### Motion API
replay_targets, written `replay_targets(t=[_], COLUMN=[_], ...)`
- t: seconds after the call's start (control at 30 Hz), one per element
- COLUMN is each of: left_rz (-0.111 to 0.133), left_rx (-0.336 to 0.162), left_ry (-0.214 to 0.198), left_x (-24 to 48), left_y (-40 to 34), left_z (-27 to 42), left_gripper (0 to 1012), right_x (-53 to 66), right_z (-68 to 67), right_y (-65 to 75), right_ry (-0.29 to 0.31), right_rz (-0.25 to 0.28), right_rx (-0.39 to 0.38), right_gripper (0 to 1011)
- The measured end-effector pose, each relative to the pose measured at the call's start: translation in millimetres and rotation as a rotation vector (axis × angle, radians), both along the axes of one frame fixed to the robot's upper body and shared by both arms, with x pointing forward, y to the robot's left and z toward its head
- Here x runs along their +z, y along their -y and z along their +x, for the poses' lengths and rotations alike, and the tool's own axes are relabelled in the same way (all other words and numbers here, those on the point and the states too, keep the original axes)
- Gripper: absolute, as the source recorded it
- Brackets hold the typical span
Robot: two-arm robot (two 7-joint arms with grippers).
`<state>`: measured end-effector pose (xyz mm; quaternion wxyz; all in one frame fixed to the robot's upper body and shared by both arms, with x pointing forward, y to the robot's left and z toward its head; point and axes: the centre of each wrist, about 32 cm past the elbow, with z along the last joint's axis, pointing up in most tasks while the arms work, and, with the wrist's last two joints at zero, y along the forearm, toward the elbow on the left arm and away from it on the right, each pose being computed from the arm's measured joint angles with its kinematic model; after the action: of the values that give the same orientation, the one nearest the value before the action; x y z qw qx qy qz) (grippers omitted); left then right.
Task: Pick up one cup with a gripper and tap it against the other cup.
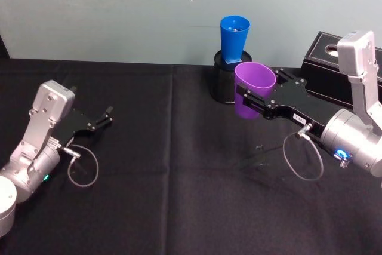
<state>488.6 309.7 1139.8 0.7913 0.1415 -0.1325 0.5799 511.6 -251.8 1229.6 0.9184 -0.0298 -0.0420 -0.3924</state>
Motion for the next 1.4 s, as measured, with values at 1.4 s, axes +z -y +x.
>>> replay_targets(t=[1.4], left_rz=[0.0], left_rx=[0.0], left_ry=[0.0], left_x=[0.0], left_y=[0.0], left_z=[0.0], left_gripper=[1005], right_x=[0.9], right_z=[5.4], right_y=[-0.9], right_ry=[-0.005], right_rz=[-0.005], right_rx=[0.014], right_gripper=[733])
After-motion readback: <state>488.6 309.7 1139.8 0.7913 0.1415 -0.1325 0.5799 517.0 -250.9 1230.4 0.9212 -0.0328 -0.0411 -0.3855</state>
